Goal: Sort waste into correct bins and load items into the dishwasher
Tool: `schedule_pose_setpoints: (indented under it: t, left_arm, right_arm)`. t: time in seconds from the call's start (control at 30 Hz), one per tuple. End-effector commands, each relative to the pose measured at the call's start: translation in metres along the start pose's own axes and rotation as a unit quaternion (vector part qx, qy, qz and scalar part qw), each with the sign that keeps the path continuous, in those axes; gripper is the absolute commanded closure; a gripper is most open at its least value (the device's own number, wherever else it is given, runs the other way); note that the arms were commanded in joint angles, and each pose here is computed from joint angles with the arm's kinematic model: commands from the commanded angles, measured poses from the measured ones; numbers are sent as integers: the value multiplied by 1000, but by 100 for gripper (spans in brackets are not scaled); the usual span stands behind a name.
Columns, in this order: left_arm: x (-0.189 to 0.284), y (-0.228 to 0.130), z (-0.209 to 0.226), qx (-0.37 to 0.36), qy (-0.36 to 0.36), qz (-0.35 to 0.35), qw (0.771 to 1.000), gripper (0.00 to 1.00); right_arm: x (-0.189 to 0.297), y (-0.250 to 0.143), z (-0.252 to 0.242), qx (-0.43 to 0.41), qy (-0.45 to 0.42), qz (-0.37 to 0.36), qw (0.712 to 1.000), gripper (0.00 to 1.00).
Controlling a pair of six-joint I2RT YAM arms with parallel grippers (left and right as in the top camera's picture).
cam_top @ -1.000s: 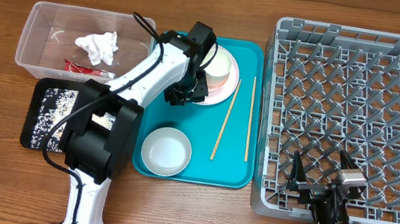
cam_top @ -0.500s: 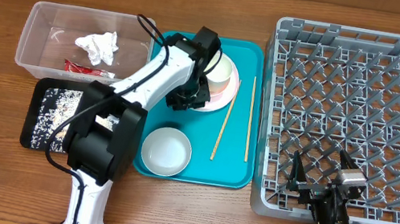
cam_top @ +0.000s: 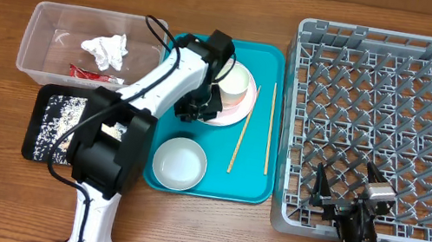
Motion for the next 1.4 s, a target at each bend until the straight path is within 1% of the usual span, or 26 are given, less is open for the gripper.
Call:
schedule_pose_setpoints:
  t: [0.0, 0.17, 0.27, 0.33, 0.37, 0.4, 0.43, 0.47, 0.53, 0.63, 0.7, 0.83, 1.03, 1.37]
  left_arm:
    - [54, 20, 7, 1, -24, -64, 998, 64]
    - [121, 30, 31, 10, -48, -122, 991, 61]
    - [156, 35, 57, 30, -57, -157, 986, 59]
    - [175, 37, 78, 43, -60, -180, 981, 57]
    - [181, 39, 88, 51, -59, -188, 979, 53]
    - [187, 40, 101, 61, -55, -197, 977, 42]
    - [191, 40, 113, 75, -48, -202, 975, 4]
    - [194, 40, 129, 93, -38, -205, 974, 0]
    - [195, 38, 157, 125, -17, -201, 971, 0]
    - [191, 30, 198, 174, 9, -173, 969, 0]
    - [189, 27, 220, 202, 13, -163, 966, 0]
    - [190, 27, 252, 242, 17, -169, 955, 0]
    - [190, 23, 274, 270, 20, -168, 948, 0]
    - [190, 22, 275, 271, 20, -168, 948, 0]
  right_arm:
    - [0, -2, -1, 2, -1, -3, 1000, 0]
    - [0, -2, -1, 2, -1, -3, 1000, 0]
    - [0, -2, -1, 2, -1, -3, 1000, 0]
    - [0, -2, -1, 2, -1, -3, 1000, 0]
    - [0, -2, -1, 2, -1, -3, 1000, 0]
    - [0, -2, -1, 2, -1, -3, 1000, 0]
    - [0, -2, -1, 2, -1, -3, 1000, 0]
    - [0, -2, -1, 2, -1, -3, 1000, 0]
    - [0, -2, -1, 2, -1, -3, 1000, 0]
    - [0, -2, -1, 2, -1, -3, 1000, 0]
    - [0, -2, -1, 2, -1, -3, 1000, 0]
    - [0, -2, -1, 2, -1, -3, 1000, 0]
    - [0, -2, -1, 2, -1, -3, 1000, 0]
    - [0, -2, -1, 2, -1, -3, 1000, 0]
Point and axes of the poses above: each gripper's point midway between its finger pads, its own x axis back along the fingers, its own z axis along the line the jaws close on, y = z × x, the point moved 7 cm from there along x, back along the fingers, and after that the axes turned 11 degrees about -x, right-handed, at the moved point
